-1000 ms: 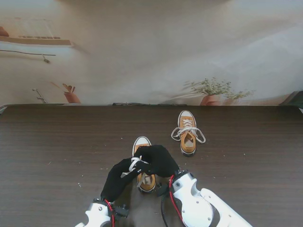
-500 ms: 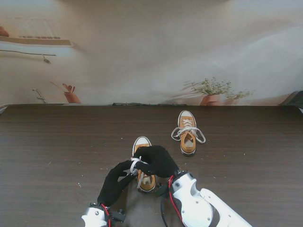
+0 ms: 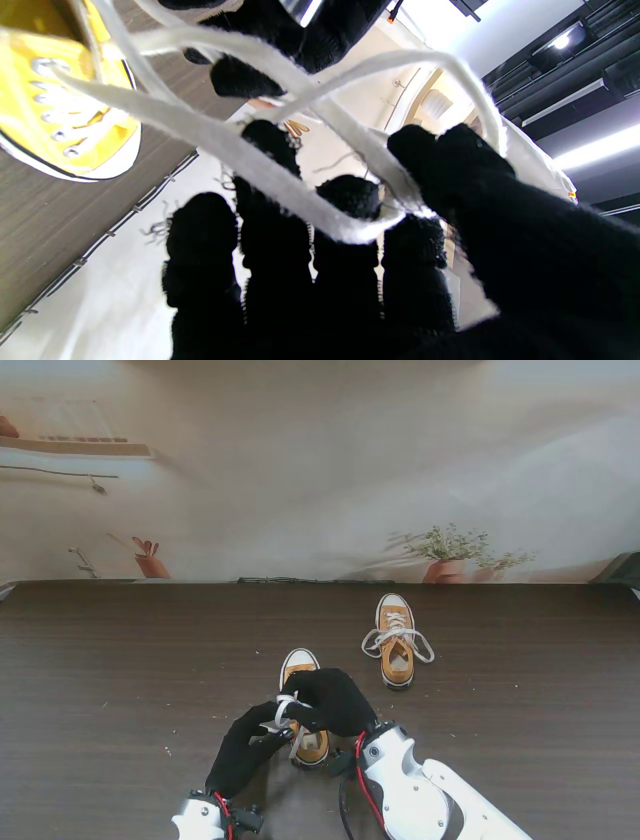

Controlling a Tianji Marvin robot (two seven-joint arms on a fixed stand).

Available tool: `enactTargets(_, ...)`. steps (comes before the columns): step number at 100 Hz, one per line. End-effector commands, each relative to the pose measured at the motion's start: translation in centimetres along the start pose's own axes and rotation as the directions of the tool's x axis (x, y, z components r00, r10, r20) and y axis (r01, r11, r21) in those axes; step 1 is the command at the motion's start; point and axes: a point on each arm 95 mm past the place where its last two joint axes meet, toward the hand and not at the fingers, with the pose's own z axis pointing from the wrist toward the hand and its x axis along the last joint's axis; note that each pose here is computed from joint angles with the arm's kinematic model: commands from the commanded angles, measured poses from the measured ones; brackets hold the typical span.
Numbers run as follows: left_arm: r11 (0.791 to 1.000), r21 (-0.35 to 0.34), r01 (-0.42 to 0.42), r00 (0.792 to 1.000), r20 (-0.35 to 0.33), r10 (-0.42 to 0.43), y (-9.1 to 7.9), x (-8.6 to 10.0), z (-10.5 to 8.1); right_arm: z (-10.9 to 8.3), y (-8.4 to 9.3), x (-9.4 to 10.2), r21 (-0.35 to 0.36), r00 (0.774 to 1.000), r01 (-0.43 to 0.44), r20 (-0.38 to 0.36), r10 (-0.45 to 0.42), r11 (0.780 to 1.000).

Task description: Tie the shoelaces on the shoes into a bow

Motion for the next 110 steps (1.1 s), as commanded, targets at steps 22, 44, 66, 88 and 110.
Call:
enactTargets(22, 0.999, -0.033, 0.001, 1.000, 0.003, -0.001, 0.8, 0.1, 0.4, -0.2, -0.1, -0.1, 0.014, 1.000, -0.005, 0.005, 0.004, 1.000)
enactTargets(44, 0.998, -0.055, 0.010, 1.000, -0.007, -0.010, 1.2, 0.4, 0.7, -0.2, -0.1, -0.1, 0.014, 1.000, -0.004, 0.002, 0.004, 1.000)
enactTargets(66, 0.998, -0.063, 0.026, 1.000, -0.001, -0.026, 1.4, 0.4, 0.7, -0.1, -0.1, -0.1, 0.013, 1.000, -0.004, 0.001, 0.004, 1.000)
enactTargets(88, 0.993, -0.090, 0.070, 0.998, 0.004, -0.070, 1.9, 0.6, 1.0, -0.1, -0.2, -0.1, 0.012, 1.000, -0.006, -0.002, 0.006, 1.000)
enactTargets(110, 0.988, -0.110, 0.111, 0.994, 0.016, -0.110, 2.4, 0.6, 1.1, -0.1, -0.1, -0.2, 0.013, 1.000, -0.002, -0.004, 0.002, 1.000)
